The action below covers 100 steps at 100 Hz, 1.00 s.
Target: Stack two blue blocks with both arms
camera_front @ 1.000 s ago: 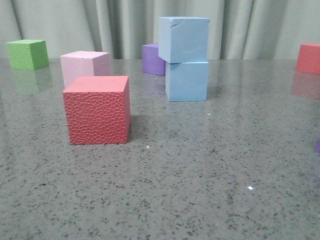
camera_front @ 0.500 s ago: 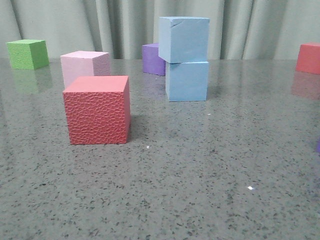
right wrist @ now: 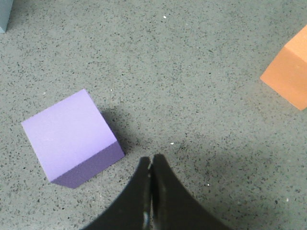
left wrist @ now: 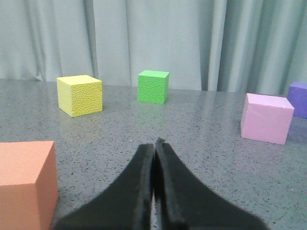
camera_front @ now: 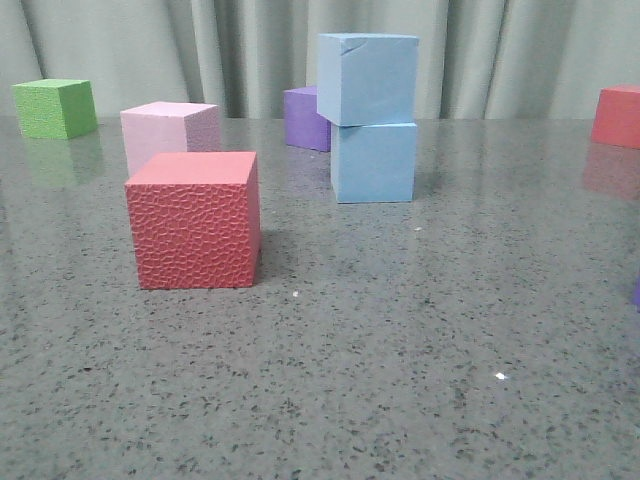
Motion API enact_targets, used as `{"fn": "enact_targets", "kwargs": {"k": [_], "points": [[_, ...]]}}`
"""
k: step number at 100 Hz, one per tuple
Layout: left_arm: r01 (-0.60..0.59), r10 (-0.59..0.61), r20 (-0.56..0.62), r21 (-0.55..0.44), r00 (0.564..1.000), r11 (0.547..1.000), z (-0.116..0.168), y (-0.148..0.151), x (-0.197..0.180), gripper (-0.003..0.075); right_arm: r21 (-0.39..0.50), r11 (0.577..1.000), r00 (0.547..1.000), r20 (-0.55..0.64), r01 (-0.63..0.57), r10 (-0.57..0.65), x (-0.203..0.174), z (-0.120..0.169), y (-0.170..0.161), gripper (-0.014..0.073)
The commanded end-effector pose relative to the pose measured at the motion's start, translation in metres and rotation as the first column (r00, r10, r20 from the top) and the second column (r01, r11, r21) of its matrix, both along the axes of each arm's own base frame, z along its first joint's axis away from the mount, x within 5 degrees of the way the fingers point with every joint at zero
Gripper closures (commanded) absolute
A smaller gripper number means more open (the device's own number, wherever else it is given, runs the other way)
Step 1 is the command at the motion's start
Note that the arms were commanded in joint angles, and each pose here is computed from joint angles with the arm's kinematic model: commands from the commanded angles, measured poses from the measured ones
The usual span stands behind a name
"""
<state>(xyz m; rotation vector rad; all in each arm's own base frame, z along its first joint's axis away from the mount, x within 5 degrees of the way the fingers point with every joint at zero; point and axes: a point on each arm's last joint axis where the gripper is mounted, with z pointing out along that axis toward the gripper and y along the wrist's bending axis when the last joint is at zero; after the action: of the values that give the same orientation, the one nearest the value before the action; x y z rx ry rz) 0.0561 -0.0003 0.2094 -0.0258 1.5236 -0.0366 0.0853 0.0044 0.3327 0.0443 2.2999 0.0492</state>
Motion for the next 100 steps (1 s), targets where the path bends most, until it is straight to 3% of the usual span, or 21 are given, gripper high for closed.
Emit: {"fn": "enact_targets", "kwargs": {"k": [1,100], "points": [[0.029,-0.029,0.064,-0.005,0.998,1.0,-0.0057,-0.0017,-0.0012,0.0739,-0.012,1.0,0.997,0.082,0.001,0.0,0.0038,0.0113,-0.001,0.0662],[0.038,-0.038,0.062,-0.004,0.997,0.999,-0.0058,-0.0022,-0.0012,0.0739,-0.012,1.0,0.997,0.082,0.001,0.0,0.0038,0.0113,-0.001,0.0662]]}}
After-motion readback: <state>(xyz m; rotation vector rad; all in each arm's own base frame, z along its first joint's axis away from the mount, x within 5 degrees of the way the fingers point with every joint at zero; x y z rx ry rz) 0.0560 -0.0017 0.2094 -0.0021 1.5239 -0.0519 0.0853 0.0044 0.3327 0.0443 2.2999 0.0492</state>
